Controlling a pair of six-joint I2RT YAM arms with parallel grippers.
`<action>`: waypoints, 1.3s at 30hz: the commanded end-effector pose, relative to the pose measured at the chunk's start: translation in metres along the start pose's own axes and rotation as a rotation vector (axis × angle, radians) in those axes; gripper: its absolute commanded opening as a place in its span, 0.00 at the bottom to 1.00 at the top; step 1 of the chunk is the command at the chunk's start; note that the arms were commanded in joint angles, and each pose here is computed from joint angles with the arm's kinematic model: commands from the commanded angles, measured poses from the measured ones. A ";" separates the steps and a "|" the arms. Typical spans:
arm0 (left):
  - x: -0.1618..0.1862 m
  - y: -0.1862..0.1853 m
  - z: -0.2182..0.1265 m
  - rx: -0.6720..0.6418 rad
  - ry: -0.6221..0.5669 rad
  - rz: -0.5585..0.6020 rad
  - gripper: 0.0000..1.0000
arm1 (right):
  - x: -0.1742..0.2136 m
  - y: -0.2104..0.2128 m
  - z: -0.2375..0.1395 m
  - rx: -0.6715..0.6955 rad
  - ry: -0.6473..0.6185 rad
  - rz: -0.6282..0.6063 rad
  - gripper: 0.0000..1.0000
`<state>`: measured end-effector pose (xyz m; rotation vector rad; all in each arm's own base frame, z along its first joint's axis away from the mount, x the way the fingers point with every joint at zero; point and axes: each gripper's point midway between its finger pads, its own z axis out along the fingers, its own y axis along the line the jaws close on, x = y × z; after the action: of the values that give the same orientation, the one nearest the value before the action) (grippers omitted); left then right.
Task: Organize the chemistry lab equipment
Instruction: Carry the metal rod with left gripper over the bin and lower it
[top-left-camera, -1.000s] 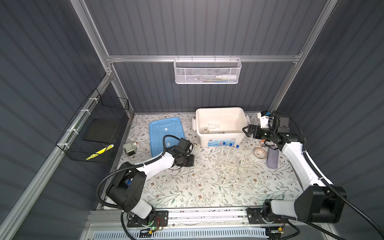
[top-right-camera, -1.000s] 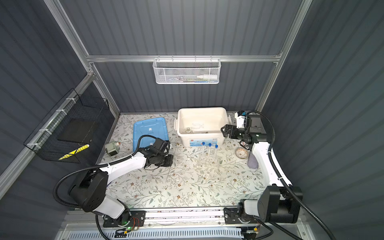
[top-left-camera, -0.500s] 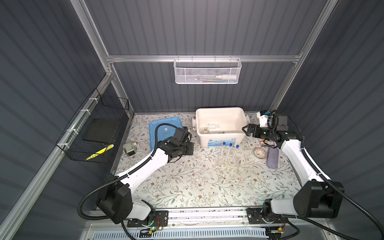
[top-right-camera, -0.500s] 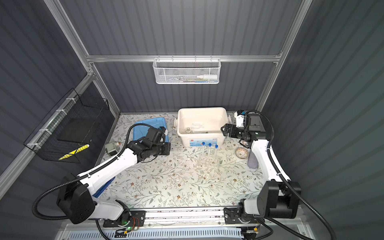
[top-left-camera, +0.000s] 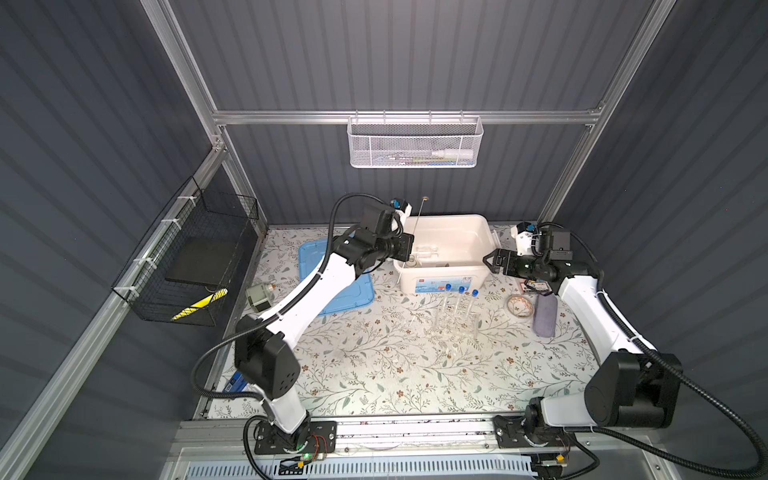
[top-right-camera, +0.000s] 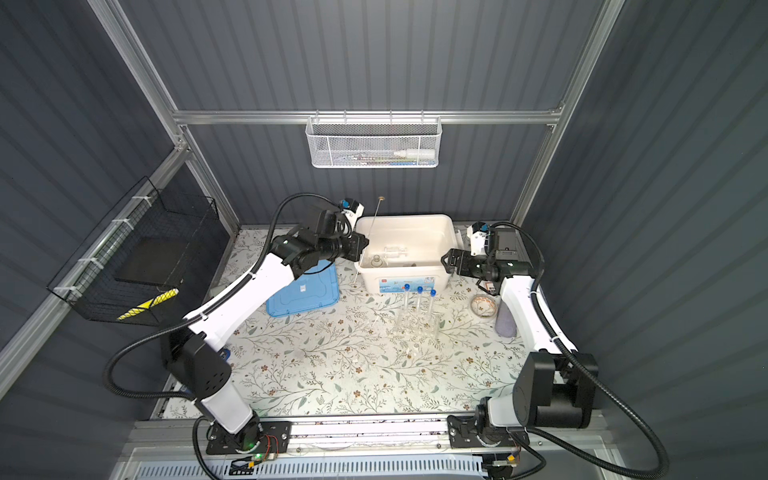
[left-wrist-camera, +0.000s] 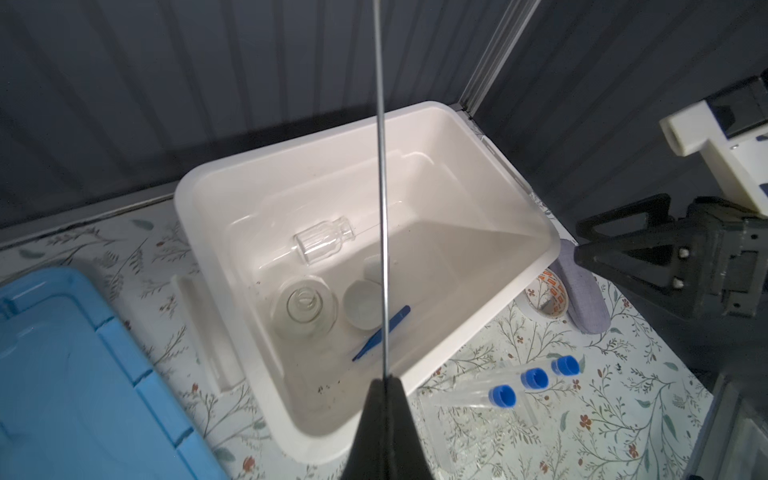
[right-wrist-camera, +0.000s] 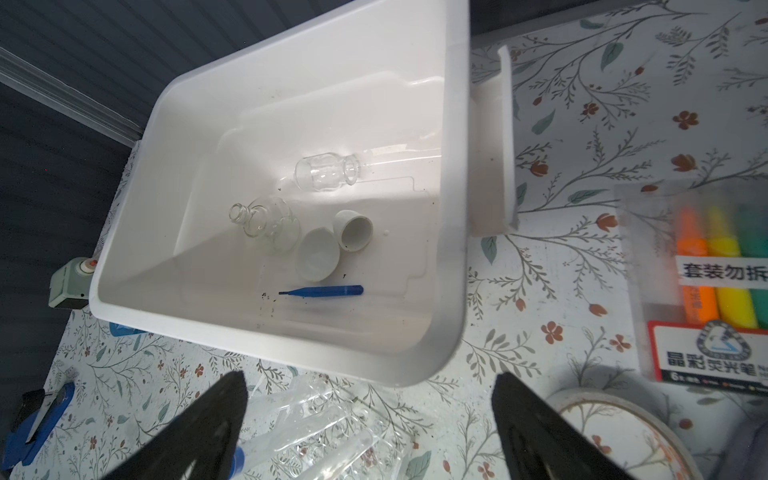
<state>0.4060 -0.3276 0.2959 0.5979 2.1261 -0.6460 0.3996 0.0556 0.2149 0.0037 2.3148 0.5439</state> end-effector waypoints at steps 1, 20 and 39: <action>-0.007 -0.012 0.023 0.111 0.025 0.099 0.00 | 0.000 0.000 0.000 0.007 0.000 -0.024 0.94; -0.037 -0.018 0.105 0.332 0.006 0.238 0.01 | 0.008 -0.009 0.009 0.033 0.029 -0.019 0.93; 0.037 -0.016 0.175 0.465 0.131 0.194 0.02 | 0.012 -0.014 0.022 0.026 0.053 0.009 0.93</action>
<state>0.4803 -0.4337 0.1880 1.0720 2.0192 -0.9761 0.4060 0.0514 0.1940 0.0098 2.3628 0.5132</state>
